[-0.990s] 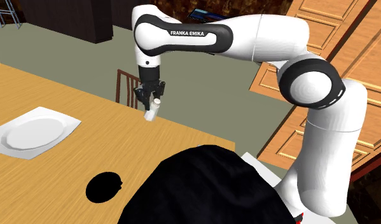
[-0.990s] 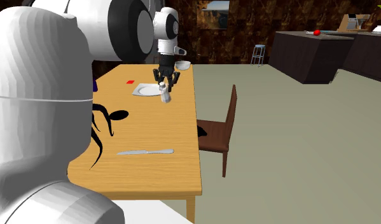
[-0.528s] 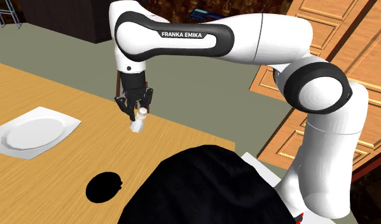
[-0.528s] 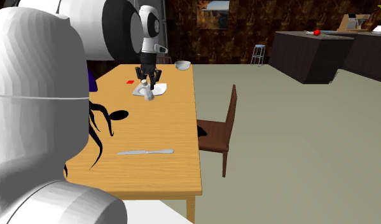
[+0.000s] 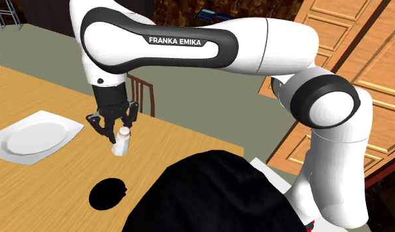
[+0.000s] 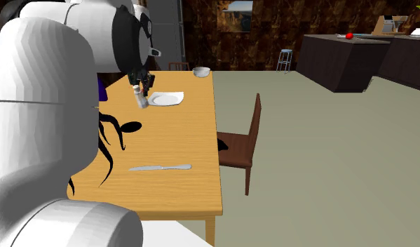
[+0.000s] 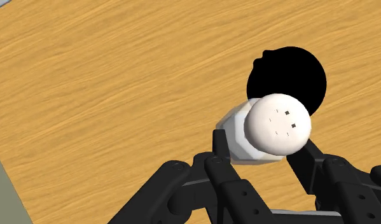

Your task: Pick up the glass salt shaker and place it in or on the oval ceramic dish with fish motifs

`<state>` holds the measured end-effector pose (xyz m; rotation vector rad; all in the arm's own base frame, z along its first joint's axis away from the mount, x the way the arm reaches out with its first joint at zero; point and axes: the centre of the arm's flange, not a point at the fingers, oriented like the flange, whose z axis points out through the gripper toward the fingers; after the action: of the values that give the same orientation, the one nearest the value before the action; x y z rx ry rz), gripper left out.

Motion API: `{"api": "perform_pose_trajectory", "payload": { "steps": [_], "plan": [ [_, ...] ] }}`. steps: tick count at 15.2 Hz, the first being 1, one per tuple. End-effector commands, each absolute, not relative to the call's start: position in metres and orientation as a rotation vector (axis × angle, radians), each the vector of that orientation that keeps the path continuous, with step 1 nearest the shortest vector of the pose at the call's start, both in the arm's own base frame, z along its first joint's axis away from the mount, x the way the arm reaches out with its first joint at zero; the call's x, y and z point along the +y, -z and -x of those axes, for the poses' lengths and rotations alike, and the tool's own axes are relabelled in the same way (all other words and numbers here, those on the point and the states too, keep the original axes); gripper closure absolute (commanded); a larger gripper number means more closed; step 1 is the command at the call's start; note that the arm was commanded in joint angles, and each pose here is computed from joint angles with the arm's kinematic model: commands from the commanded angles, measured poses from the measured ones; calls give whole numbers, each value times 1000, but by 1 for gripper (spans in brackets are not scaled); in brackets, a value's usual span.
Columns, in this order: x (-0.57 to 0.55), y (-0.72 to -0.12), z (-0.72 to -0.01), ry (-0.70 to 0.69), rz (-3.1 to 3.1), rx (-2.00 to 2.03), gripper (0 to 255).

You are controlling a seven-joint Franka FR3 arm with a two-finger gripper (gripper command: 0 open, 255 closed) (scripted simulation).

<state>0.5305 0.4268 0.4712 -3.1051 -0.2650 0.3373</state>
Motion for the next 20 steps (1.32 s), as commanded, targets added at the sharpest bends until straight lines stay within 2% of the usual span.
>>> {"api": "perform_pose_trajectory", "payload": {
  "steps": [1,5,20],
  "plan": [
    [451,-469,-520,-338,3105,-263,255],
    [505,-472,-496,-338,3105,-263,255],
    [505,-392,-496,-338,3105,-263,255]
  ]
}}
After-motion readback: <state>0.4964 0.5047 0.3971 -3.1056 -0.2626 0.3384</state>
